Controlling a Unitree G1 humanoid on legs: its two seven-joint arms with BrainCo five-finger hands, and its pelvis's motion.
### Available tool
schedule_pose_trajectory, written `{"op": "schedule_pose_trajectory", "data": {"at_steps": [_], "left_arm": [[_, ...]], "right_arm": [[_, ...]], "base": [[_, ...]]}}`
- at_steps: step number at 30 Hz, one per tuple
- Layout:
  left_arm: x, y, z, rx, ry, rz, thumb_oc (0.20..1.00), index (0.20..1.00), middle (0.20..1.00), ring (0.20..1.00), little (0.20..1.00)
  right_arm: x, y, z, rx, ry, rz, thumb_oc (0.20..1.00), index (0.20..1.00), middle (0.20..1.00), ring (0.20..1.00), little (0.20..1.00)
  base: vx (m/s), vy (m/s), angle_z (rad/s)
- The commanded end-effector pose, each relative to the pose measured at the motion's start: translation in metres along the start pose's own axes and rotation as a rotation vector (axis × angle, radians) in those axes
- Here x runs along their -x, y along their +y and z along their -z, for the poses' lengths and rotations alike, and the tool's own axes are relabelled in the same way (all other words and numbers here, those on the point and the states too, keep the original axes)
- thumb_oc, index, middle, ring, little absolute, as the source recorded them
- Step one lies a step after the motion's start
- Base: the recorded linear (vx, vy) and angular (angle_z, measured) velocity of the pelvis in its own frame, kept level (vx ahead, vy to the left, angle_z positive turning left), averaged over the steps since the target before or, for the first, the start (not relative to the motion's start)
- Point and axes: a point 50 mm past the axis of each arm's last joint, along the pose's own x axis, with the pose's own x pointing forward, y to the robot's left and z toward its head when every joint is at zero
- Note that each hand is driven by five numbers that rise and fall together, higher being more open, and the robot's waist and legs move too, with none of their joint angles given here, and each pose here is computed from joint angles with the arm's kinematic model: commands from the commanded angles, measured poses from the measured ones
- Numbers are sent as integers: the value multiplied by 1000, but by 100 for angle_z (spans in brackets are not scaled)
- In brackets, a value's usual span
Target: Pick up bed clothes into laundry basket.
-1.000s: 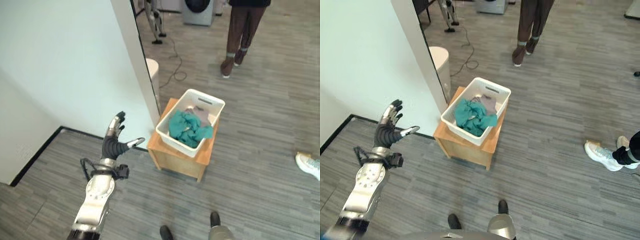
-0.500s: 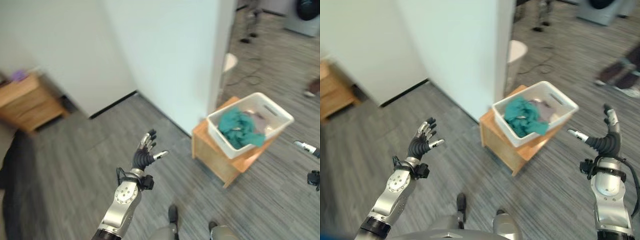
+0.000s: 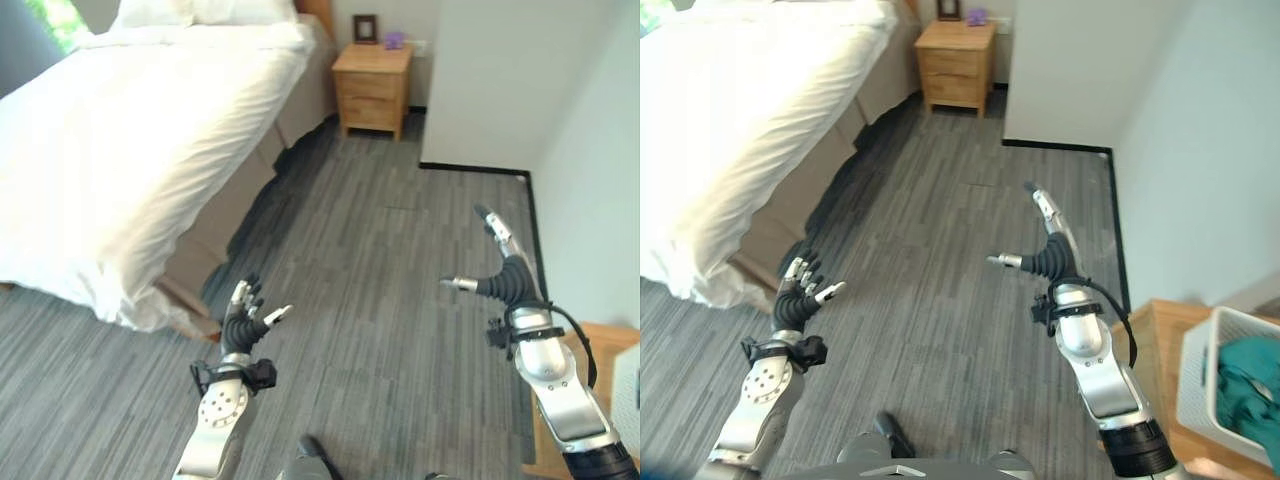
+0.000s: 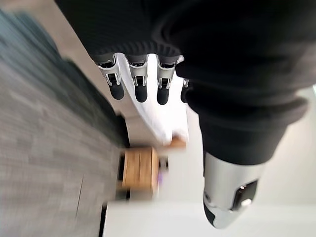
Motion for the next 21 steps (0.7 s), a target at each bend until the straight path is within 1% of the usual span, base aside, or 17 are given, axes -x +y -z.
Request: {"op": "schedule_pose_trajectory", "data": {"at_steps": [1, 6, 9, 12, 16, 17, 18, 19, 21], "left_arm": [[6, 26, -16, -22, -68, -61, 1000, 1000, 1000, 1000, 1000], [3, 29, -23, -28, -94, -58, 1000, 1000, 1000, 1000, 1000], [-7, 18, -32, -51, -137, 6, 1000, 1000, 1000, 1000, 1000], [-7, 14, -33, -72, -141, 53, 1000, 1000, 1000, 1000, 1000], [-3, 7, -20, -83, -89, 119, 1000, 1000, 1000, 1000, 1000], [0, 15, -16, -118, -63, 80, 1000, 1000, 1000, 1000, 1000], [5, 10, -15, -95, -65, 142, 1000, 1000, 1000, 1000, 1000], [1, 7, -16, -114, -70, 151, 1000, 1000, 1000, 1000, 1000], [1, 6, -14, -113, -66, 156, 1000, 1000, 1000, 1000, 1000]], "right_arm": [[-12, 2, -14, -79, -84, 3, 1000, 1000, 1000, 1000, 1000], [-11, 10, -5, -145, -34, -22, 1000, 1000, 1000, 1000, 1000], [-8, 9, -1, -218, -14, 6, 1000, 1000, 1000, 1000, 1000], [-5, 12, -3, -220, -22, -11, 1000, 1000, 1000, 1000, 1000], [12, 14, 11, -252, 60, -19, 1000, 1000, 1000, 1000, 1000], [13, 18, 15, -250, 80, -51, 1000, 1000, 1000, 1000, 1000], [20, 19, 16, -267, 91, -37, 1000, 1000, 1000, 1000, 1000], [12, 19, 7, -227, 41, -69, 1000, 1000, 1000, 1000, 1000], [13, 20, 7, -228, 40, -78, 1000, 1000, 1000, 1000, 1000]], "base": [[98, 225, 155], [101, 199, 127], [33, 157, 227], [50, -128, 184], [159, -15, 126], [12, 3, 108], [59, -97, 82], [-22, -77, 95], [83, -95, 36]]}}
